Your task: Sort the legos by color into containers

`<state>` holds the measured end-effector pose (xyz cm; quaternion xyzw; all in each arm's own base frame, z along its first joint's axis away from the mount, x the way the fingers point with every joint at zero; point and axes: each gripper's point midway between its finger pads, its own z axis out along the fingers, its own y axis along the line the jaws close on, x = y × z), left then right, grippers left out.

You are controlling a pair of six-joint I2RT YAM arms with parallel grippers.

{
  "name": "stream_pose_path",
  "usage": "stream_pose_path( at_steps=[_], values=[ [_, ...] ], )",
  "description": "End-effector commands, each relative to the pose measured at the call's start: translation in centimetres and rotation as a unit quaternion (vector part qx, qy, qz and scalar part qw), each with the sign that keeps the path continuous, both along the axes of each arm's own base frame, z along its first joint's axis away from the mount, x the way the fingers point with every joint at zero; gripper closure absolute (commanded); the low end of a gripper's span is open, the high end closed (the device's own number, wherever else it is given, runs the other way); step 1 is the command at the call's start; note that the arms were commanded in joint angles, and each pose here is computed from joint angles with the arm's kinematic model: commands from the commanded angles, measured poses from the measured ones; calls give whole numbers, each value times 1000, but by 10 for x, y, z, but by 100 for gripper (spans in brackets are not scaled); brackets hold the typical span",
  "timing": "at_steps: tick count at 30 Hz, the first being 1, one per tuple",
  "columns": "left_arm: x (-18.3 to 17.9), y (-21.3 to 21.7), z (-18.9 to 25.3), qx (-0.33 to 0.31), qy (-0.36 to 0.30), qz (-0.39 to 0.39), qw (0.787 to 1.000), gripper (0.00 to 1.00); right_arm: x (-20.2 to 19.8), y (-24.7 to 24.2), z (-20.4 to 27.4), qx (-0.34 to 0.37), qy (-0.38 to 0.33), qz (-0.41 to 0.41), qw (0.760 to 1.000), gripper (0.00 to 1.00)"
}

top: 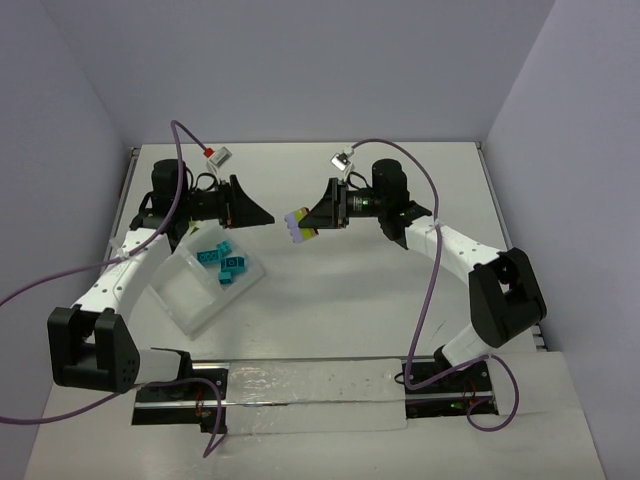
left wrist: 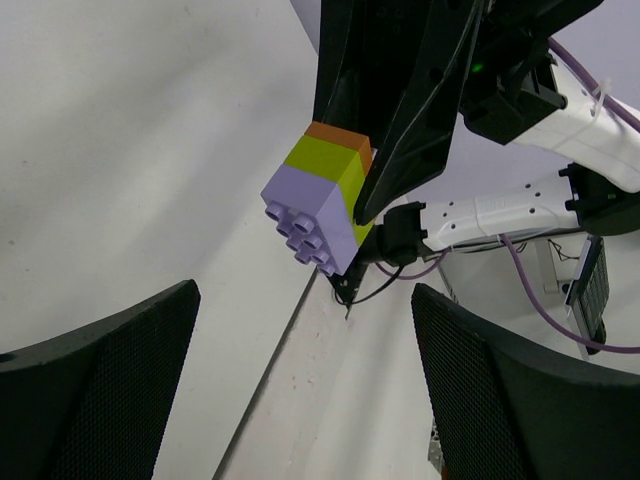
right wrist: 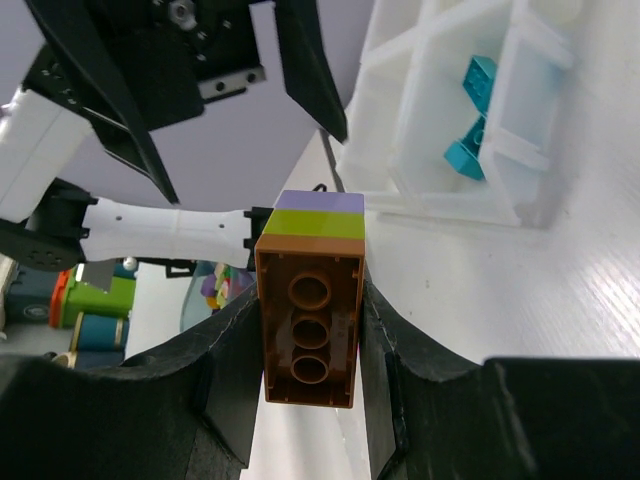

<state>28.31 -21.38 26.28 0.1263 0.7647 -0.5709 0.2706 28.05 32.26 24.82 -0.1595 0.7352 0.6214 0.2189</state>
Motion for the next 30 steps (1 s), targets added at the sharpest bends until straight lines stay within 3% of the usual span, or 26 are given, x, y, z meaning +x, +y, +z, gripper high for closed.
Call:
stream_pose_path(
  at_steps=[1,9,13,19,24,30],
  values=[
    [-4,-6,19,-8,-44,-30,999,6,-7,5,37,47,-38,27,998,100],
    [-2,-11,36,-41,-69,-12,997,5,-12,3,51,86,-26,3,996,100],
    [10,-12,20,6,-47,-12,999,6,-6,4,42,60,-23,2,998,100],
    [4,-13,32,-13,-65,-11,998,5,-17,-2,52,82,-29,-12,996,100],
    [6,-11,23,8,-46,-26,999,7,-12,7,44,62,-20,9,998,100],
    [1,-12,18,-17,-43,-22,999,7,-11,6,31,35,-24,7,999,100]
  ],
)
